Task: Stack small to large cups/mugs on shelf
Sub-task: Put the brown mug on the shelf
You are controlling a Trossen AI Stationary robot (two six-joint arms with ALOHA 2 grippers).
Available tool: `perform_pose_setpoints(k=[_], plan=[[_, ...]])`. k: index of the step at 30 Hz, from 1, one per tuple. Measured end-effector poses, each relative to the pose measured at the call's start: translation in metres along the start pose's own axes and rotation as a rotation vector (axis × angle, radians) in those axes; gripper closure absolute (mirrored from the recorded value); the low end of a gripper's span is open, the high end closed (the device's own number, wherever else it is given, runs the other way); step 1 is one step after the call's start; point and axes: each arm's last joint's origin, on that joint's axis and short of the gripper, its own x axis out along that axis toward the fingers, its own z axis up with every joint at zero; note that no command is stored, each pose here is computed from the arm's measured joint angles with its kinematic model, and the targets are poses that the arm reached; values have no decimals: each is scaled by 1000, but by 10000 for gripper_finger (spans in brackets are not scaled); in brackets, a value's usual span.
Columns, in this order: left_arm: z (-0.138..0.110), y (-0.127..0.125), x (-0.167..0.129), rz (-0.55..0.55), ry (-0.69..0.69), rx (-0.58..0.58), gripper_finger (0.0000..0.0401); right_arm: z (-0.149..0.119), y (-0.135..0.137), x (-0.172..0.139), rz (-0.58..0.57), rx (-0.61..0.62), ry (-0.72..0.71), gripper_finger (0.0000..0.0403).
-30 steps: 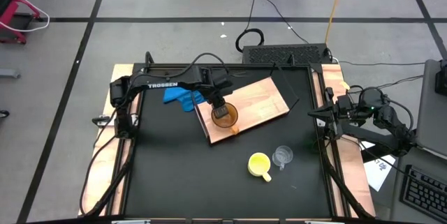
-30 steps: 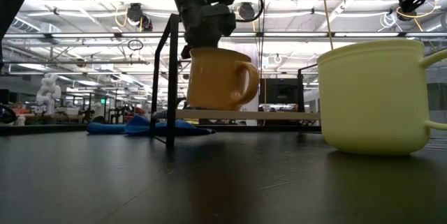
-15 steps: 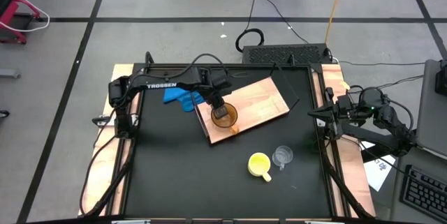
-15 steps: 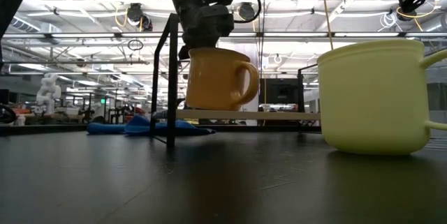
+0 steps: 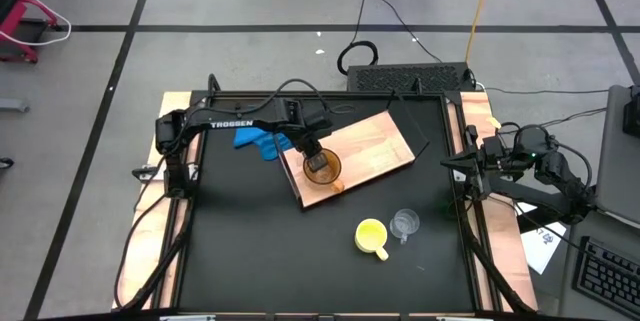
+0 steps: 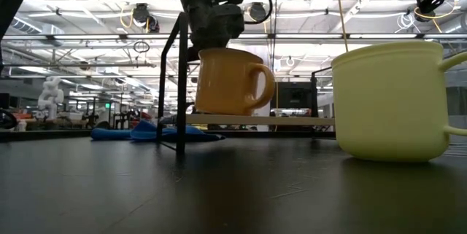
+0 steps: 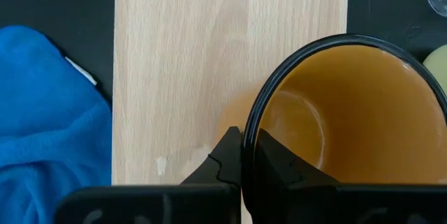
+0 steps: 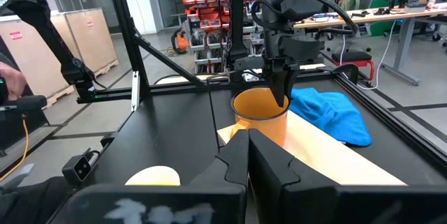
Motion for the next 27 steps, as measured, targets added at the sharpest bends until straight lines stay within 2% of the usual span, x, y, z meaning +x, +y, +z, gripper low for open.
perform_pose_setpoints(k=[7,19,27], plan=[[-3,-7,2,14,5,-13,386,0,0,0,0,0,-4,403],[-16,-2,26,4,0,-38,386,1,0,0,0,14,-7,403],[-16,-3,27,-3,-13,-24,386,1,0,0,0,20,-7,403]])
